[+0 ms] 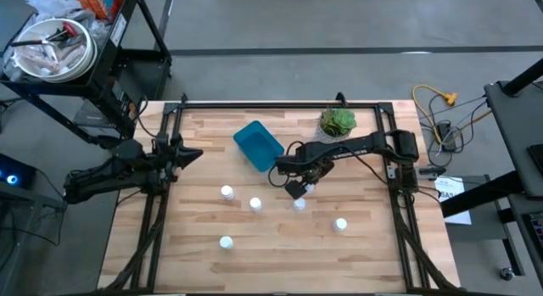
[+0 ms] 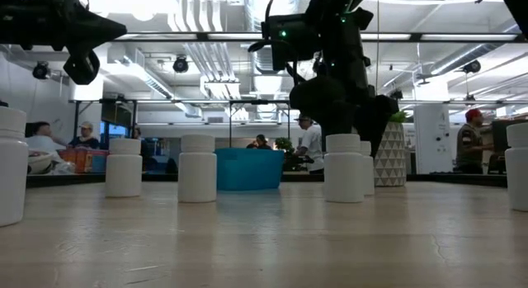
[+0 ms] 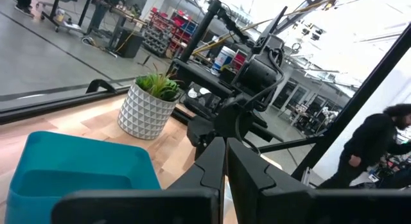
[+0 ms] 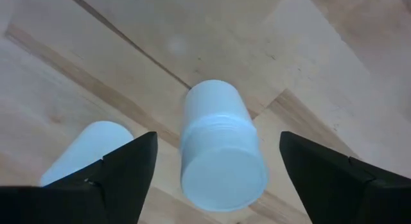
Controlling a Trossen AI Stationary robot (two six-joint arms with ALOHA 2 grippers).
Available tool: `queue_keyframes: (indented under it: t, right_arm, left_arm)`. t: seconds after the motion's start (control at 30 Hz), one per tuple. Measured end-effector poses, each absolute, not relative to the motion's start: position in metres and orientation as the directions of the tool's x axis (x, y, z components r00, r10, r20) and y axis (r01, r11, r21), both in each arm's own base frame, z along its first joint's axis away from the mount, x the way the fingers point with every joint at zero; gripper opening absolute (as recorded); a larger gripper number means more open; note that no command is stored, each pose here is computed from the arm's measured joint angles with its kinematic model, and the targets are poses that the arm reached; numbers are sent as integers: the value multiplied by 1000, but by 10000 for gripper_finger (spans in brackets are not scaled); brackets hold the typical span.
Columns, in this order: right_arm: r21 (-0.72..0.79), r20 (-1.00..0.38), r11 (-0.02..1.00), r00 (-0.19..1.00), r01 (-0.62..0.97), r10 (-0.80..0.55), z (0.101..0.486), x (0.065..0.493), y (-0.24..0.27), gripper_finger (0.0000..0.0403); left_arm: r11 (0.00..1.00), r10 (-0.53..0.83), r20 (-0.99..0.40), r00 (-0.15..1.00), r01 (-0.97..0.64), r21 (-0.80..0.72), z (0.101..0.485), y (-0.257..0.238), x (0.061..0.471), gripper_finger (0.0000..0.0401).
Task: Pick and place pill bottles into a basket
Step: Put white pill bottle into the dark blue bin
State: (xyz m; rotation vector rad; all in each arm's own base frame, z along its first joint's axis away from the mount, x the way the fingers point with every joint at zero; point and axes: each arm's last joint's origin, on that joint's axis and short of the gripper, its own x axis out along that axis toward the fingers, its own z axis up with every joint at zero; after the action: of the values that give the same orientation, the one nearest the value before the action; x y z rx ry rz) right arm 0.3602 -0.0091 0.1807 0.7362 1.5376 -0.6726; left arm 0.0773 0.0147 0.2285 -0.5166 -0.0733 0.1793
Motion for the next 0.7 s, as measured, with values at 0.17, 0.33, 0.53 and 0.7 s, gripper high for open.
queue_keyframes:
  t: [0.17, 0.33, 0.53, 0.7]
  right_arm:
    - [-1, -996, 627, -55, 779, 66, 181, 360, -9, 259]
    - [-1, -996, 627, -55, 779, 66, 181, 360, -9, 196]
    - [0, -996, 631, -53, 776, 65, 181, 360, -9, 161]
    - [-1, -996, 631, -54, 776, 65, 182, 360, -9, 168]
  left_arm:
    - [855, 189, 26, 982, -151, -497, 229, 15, 77, 0]
    - [855, 189, 26, 982, -151, -497, 229, 15, 77, 0]
    - [855, 189, 26, 982, -151, -496, 229, 15, 77, 0]
    - [855, 189, 26, 982, -151, -496, 229, 15, 77, 0]
